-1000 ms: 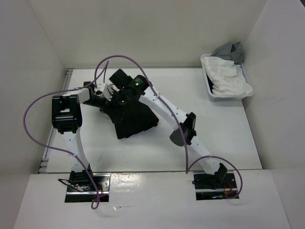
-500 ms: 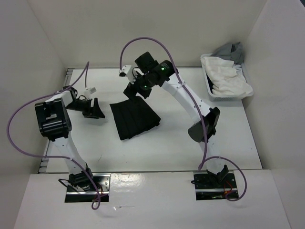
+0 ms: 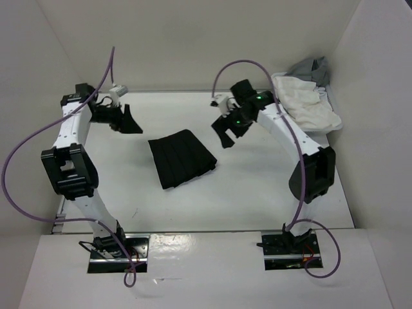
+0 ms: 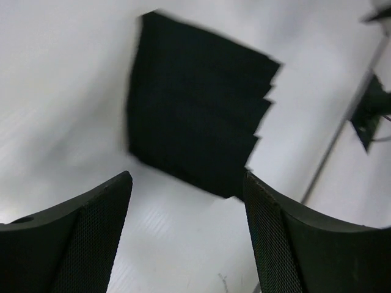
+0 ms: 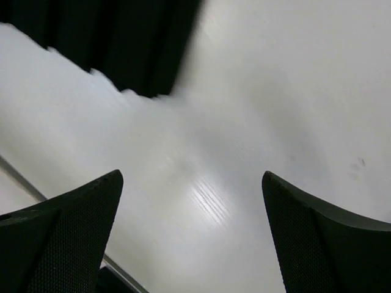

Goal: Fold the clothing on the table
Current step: Fold the skirt

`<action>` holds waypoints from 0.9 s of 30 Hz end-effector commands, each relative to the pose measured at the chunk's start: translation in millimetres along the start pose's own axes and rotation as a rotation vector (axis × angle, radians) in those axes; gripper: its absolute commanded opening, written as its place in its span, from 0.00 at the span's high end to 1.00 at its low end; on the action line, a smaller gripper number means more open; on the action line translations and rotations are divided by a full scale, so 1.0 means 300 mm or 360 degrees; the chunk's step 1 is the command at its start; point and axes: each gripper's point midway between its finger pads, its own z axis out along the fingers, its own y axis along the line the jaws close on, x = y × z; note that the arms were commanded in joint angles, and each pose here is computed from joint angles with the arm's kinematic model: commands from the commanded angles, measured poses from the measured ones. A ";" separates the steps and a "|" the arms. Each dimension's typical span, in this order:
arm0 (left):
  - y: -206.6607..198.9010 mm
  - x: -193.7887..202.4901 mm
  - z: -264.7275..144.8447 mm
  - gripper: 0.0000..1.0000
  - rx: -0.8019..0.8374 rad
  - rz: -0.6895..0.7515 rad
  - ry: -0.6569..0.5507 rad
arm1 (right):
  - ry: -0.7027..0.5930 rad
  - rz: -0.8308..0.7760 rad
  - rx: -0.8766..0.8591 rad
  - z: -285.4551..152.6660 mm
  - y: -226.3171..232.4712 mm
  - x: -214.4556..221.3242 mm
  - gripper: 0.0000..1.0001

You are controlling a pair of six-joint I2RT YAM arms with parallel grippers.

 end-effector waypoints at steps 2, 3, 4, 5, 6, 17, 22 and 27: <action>-0.319 -0.092 0.051 0.20 0.0419 0.0148 -0.0019 | -0.0219 0.0140 0.0235 -0.158 -0.172 0.058 0.02; -0.333 -0.094 0.068 0.20 0.0455 0.0176 -0.0009 | -0.0209 0.0174 0.0251 -0.176 -0.177 0.100 0.02; -0.343 -0.085 0.090 0.20 0.0494 0.0173 0.0011 | -0.0205 0.0204 0.0268 -0.188 -0.190 0.126 0.02; -0.357 -0.083 0.102 0.20 0.0512 0.0199 0.0022 | -0.0193 0.0266 0.0289 -0.191 -0.214 0.166 0.02; -0.371 -0.070 0.132 0.20 0.0535 0.0204 0.0063 | -0.0190 0.0284 0.0298 -0.198 -0.219 0.184 0.02; -0.275 0.170 0.309 0.20 0.0739 -0.0026 0.0291 | -0.0191 0.0458 0.0299 -0.217 -0.256 0.289 0.02; -0.202 0.240 0.362 0.20 0.0760 -0.0078 0.0342 | -0.0174 0.0468 0.0272 -0.206 -0.249 0.296 0.02; -0.114 0.298 0.391 0.21 0.0763 -0.0164 0.0349 | -0.0150 0.0479 0.0259 -0.190 -0.248 0.309 0.02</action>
